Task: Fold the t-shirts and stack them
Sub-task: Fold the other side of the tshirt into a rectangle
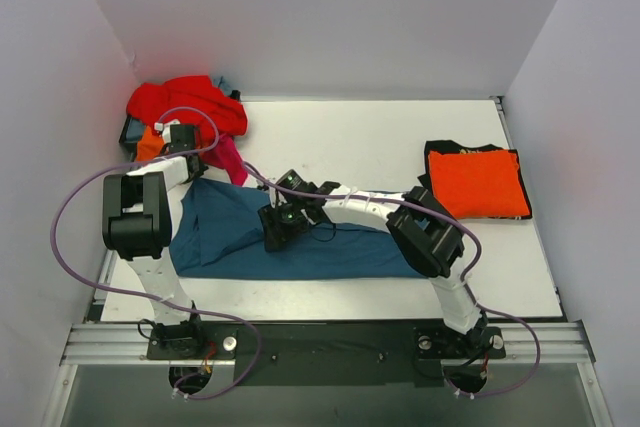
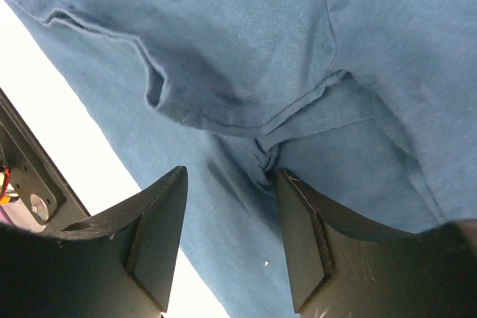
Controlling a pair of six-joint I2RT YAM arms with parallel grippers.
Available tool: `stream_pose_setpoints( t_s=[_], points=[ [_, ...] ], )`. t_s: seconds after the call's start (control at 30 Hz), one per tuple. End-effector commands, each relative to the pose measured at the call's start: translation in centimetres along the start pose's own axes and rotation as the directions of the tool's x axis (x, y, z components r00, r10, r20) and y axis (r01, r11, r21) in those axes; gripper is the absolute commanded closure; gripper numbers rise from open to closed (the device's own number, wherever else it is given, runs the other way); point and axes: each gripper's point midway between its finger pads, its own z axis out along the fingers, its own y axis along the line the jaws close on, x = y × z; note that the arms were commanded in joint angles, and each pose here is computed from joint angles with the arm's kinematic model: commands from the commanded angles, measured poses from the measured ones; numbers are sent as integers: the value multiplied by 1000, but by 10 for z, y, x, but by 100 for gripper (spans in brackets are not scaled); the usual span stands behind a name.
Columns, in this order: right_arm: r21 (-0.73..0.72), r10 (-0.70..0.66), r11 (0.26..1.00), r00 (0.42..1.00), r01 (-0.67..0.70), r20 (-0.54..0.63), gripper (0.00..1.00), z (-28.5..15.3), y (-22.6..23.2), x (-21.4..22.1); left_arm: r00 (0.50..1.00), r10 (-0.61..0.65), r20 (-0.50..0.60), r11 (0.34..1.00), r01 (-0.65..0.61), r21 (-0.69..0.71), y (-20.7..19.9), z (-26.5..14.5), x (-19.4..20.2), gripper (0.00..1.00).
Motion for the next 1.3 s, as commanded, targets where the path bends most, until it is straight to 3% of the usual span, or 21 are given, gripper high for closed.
stream_pose_setpoints(
  t_s=[0.0,0.27,0.37,0.4,0.5,0.77,0.97,1.27],
  points=[
    [-70,-19,997,999,23,50,53,-24,27,-18,999,-9,54,1000,9,2,-4,1,-25,100],
    [-70,-61,995,987,72,151,51,-38,39,-70,998,-1,68,1000,2,-2,1,-11,-29,100],
    [-88,-60,993,985,75,163,47,-24,43,-87,998,1,58,1000,-1,-10,2,-8,-28,100],
    [-91,-61,993,985,76,160,42,-19,43,-89,999,3,54,1000,-2,-12,1,-7,-28,100],
    [-121,-53,990,990,69,134,40,3,48,-95,999,7,46,1000,-7,-17,1,-5,-26,100],
    [-206,-4,978,1000,9,21,41,29,57,-53,999,2,32,1000,-1,-27,5,-2,-26,100],
    [-289,-29,957,999,37,33,44,-1,80,-15,1000,2,24,999,-1,-34,7,1,-25,100],
    [-244,-14,970,999,21,29,45,-52,65,29,1000,-2,15,1000,3,-27,6,-1,-25,98]
  ],
)
